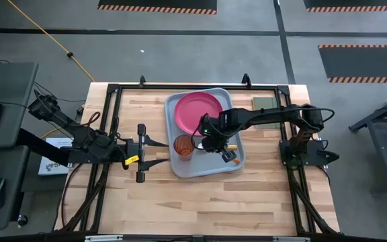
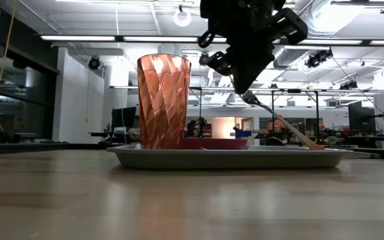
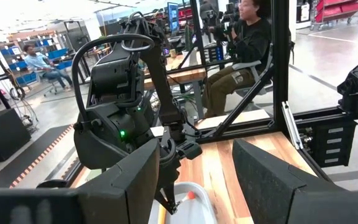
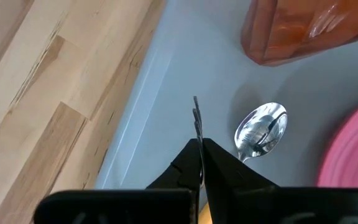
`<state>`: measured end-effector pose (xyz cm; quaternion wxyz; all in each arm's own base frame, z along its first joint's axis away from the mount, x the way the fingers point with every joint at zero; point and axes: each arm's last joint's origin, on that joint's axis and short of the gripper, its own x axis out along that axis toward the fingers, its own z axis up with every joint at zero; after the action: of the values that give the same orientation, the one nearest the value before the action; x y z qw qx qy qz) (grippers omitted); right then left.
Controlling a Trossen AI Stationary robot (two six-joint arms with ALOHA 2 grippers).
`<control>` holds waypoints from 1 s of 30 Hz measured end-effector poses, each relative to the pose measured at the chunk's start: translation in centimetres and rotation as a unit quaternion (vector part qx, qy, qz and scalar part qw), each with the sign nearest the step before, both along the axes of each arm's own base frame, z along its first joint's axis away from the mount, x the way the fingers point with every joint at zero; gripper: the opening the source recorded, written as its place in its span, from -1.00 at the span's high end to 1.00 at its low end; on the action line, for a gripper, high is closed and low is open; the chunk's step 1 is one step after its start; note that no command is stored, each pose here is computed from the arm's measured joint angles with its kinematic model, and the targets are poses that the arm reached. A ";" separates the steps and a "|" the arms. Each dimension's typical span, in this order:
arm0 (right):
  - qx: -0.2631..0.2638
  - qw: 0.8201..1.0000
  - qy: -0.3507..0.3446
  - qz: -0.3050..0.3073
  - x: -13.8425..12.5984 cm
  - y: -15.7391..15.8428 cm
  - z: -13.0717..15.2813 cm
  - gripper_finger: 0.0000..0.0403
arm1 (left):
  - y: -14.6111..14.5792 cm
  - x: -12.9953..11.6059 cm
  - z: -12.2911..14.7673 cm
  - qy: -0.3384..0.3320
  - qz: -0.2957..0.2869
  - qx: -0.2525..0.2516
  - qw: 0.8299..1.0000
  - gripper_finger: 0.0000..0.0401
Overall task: Pick and place plate/cup/fork/spoon on tray
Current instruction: Put the orange fork on the gray serving tray to the bottom of the yellow spoon
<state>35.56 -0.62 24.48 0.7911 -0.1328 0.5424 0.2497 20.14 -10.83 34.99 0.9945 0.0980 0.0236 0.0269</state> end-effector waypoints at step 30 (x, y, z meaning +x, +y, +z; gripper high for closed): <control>0.015 0.999 -0.026 0.012 0.1 3.1 -2.5 1.00 | 0.0 -2.4 0.3 0.024 -0.017 -0.012 0.999 0.03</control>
<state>35.66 2.46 21.93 0.8037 -0.1336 0.5165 0.2634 17.78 -10.83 35.24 0.9951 0.0871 0.0464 0.0075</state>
